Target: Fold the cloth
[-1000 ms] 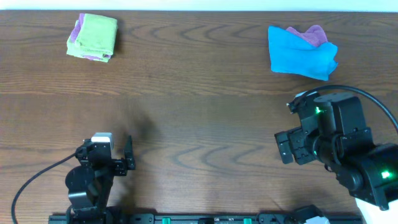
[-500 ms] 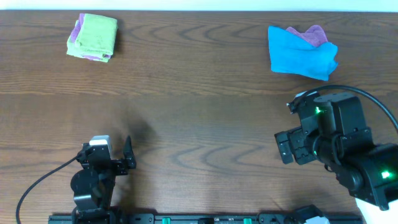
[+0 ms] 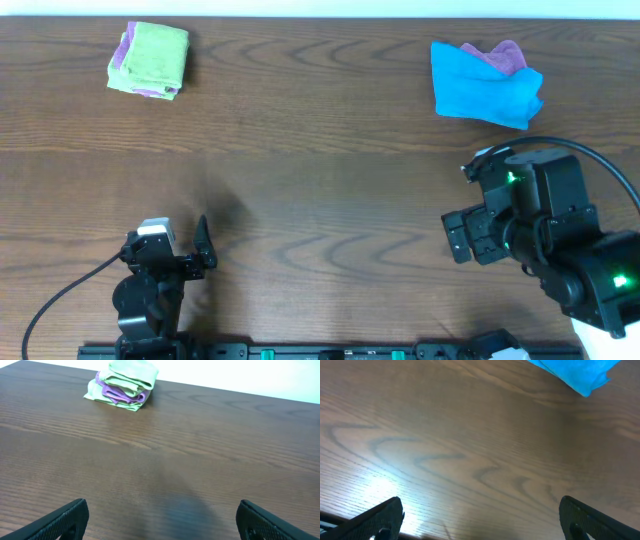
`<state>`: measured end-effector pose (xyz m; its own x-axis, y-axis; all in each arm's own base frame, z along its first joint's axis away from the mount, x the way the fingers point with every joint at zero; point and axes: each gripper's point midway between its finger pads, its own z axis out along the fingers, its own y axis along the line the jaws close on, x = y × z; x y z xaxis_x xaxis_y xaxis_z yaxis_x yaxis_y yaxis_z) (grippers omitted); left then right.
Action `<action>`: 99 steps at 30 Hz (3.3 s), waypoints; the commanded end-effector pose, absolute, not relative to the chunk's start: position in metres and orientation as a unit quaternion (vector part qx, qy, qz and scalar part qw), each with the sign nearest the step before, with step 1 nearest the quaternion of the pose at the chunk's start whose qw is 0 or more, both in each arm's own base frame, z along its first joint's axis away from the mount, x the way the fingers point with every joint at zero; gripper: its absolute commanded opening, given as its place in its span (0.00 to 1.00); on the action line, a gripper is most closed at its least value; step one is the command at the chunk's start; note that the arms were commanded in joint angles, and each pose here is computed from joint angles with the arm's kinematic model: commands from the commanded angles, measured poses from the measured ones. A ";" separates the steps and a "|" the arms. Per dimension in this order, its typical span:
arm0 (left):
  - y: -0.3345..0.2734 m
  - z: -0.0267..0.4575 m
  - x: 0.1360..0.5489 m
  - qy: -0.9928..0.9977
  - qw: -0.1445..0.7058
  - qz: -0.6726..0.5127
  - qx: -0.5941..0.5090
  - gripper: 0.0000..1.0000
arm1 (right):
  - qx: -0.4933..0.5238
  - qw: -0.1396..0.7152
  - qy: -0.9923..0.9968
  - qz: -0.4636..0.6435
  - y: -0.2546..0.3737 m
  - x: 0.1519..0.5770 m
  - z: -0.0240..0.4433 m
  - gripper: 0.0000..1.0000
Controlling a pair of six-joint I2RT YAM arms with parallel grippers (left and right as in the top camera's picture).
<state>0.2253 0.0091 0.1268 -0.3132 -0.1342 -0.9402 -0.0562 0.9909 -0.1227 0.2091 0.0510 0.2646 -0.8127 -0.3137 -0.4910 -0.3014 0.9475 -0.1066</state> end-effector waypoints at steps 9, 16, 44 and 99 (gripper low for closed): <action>0.011 0.118 0.225 0.813 0.578 -0.031 -0.067 0.95 | -0.156 0.261 0.953 -0.010 0.050 0.209 0.265 0.99; 0.011 0.118 0.225 0.813 0.578 -0.031 -0.067 0.95 | -0.156 0.261 0.953 -0.010 0.050 0.209 0.265 0.99; 0.011 0.118 0.225 0.813 0.578 -0.031 -0.067 0.95 | -0.094 0.538 0.837 0.003 0.026 0.192 0.287 0.99; 0.011 0.118 0.225 0.813 0.578 -0.031 -0.067 0.95 | -0.101 0.484 0.869 0.030 0.034 0.195 0.081 0.99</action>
<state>0.2254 0.0110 0.1277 -0.3079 -0.1337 -0.9420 -0.0657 0.9907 -0.1191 0.1944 0.0352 0.0808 -0.5147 -0.1528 -0.8437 -0.2089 0.9767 -0.0495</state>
